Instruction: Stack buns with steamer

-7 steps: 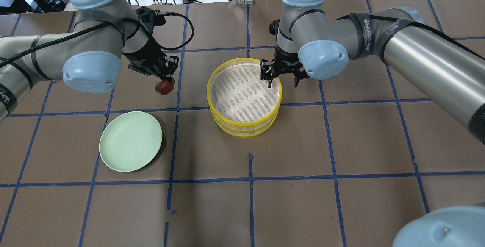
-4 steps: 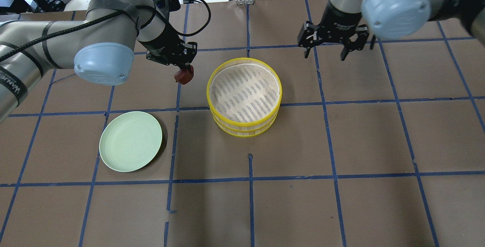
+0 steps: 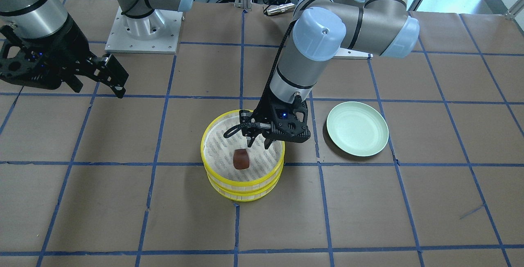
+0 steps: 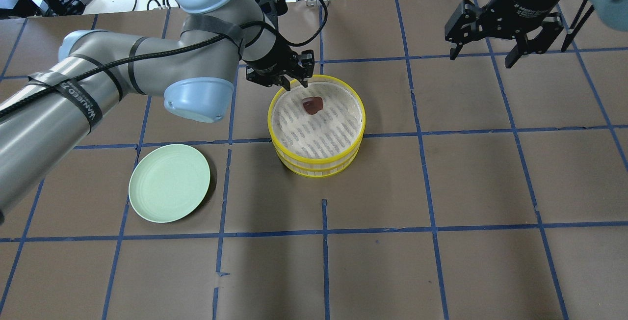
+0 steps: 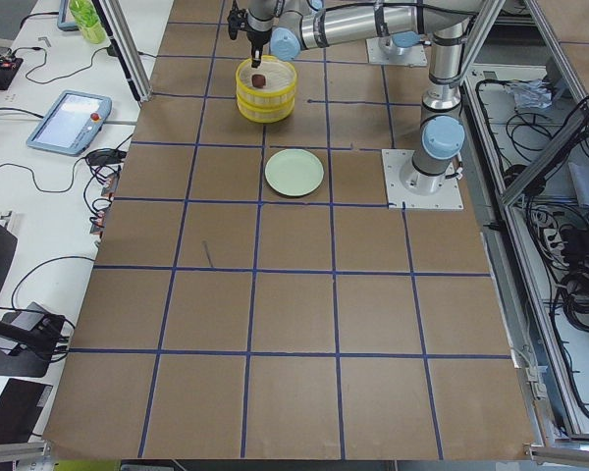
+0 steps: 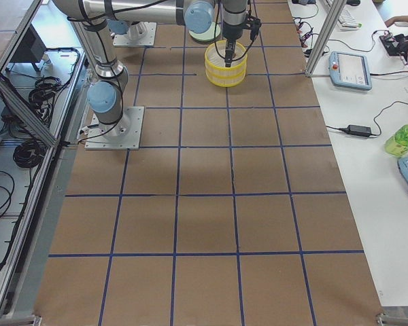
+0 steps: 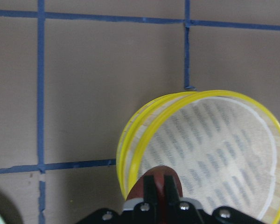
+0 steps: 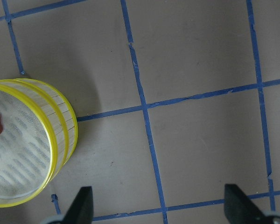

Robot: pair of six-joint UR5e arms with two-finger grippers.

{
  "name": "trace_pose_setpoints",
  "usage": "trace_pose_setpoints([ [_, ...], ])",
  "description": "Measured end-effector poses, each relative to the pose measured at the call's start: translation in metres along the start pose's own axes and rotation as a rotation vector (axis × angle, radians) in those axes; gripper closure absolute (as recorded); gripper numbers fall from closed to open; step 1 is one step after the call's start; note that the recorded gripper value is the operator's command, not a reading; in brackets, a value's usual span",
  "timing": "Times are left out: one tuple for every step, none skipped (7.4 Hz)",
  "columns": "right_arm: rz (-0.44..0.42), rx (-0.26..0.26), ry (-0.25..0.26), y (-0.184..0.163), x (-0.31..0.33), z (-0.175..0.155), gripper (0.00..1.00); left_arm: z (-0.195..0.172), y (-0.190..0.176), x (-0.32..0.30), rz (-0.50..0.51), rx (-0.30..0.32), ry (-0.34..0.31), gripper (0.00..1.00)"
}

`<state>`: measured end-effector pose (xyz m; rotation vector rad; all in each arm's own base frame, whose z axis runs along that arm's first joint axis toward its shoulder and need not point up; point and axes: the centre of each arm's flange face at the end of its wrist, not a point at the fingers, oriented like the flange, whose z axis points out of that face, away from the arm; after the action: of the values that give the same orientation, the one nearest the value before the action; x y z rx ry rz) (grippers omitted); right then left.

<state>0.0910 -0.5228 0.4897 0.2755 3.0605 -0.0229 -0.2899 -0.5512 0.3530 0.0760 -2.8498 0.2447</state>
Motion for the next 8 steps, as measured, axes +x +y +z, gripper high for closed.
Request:
trace_pose_setpoints([
  [-0.007, -0.001, 0.002, 0.004, -0.001, -0.003, 0.01, 0.005, 0.0, 0.003, -0.01, 0.0, 0.003, 0.0],
  [-0.013, -0.004, 0.004, 0.006, -0.001, -0.003, 0.01, -0.001, -0.002, 0.004, 0.012, 0.014, 0.005, 0.0],
  [-0.016, -0.007, 0.004, 0.006, -0.001, -0.003, 0.01, -0.018, -0.008, 0.0, 0.075, 0.037, 0.0, 0.0],
  [-0.018, -0.009, 0.005, 0.007, -0.002, -0.002, 0.01, -0.038, -0.016, -0.018, 0.142, 0.041, -0.018, 0.0],
  [-0.019, -0.01, 0.005, 0.007, -0.002, -0.002, 0.01, -0.061, -0.025, -0.049, 0.184, 0.024, -0.04, 0.0],
  [-0.019, -0.01, 0.005, 0.007, -0.001, -0.002, 0.01, -0.089, -0.029, -0.087, 0.206, -0.005, -0.068, 0.0],
  [-0.019, -0.011, 0.005, 0.007, -0.001, -0.001, 0.01, -0.119, -0.026, -0.12, 0.205, -0.04, -0.106, 0.0],
  [-0.019, -0.012, 0.005, 0.007, -0.001, -0.001, 0.01, -0.147, -0.016, -0.14, 0.194, -0.073, -0.149, 0.0],
])
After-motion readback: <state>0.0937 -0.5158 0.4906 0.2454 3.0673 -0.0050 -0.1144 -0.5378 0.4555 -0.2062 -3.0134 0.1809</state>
